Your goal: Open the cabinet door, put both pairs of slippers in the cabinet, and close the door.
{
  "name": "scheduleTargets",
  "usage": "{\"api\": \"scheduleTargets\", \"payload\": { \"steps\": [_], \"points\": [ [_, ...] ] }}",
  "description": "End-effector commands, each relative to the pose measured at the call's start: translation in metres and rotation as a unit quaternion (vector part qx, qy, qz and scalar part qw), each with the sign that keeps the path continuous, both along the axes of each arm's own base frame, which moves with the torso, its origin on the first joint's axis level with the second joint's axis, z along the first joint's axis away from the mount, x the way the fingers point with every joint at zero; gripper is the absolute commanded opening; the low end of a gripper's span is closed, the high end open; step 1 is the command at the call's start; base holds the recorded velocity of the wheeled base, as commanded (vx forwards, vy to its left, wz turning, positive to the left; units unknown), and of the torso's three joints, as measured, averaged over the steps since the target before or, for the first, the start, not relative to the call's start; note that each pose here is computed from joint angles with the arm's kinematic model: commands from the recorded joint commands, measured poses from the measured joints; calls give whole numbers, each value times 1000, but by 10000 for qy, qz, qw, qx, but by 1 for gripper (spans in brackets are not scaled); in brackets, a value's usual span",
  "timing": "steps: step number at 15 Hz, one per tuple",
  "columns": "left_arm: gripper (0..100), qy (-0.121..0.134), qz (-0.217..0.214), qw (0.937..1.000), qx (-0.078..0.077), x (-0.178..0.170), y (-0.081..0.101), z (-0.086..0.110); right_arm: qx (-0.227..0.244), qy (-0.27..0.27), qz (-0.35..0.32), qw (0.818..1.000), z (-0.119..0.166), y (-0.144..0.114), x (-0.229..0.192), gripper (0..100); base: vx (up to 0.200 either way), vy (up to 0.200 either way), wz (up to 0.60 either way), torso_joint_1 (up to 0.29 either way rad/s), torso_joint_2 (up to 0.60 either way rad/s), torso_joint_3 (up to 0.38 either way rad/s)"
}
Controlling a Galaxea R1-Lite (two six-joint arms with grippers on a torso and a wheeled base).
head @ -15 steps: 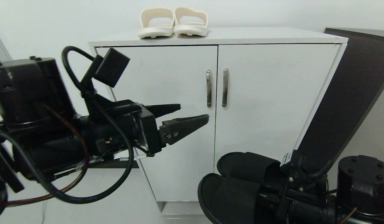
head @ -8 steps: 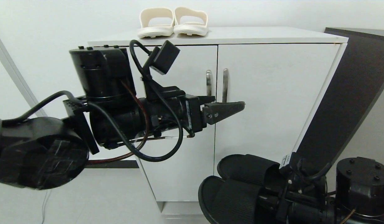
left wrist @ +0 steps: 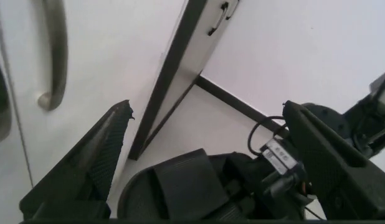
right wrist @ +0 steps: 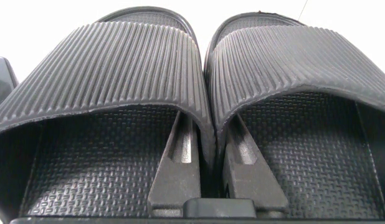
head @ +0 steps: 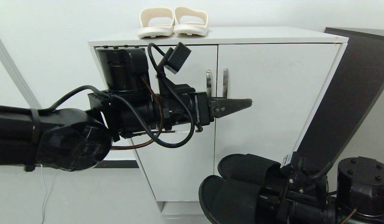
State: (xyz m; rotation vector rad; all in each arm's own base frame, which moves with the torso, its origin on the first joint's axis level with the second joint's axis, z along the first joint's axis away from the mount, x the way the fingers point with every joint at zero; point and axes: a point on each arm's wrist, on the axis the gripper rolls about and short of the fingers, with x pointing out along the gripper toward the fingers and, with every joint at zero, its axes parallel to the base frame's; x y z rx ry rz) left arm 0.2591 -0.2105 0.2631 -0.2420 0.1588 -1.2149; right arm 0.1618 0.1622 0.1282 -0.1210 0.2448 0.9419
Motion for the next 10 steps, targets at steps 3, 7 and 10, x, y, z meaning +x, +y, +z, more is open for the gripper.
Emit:
{"api": "scheduleTargets", "payload": {
  "steps": [3,7,10],
  "points": [
    [100,-46,525,9986,-40,16,-10,0,39,14,-56,10000,1,-2,2,0,0,0,0,0,0,0],
    [100,-34,869,9962,-9,22,-20,4,39,14,-56,10000,1,-2,2,0,0,0,0,0,0,0],
    [100,-45,1152,9933,-5,27,-24,4,42,-6,-69,10000,2,-2,2,0,0,0,0,0,0,0]
  ]
}}
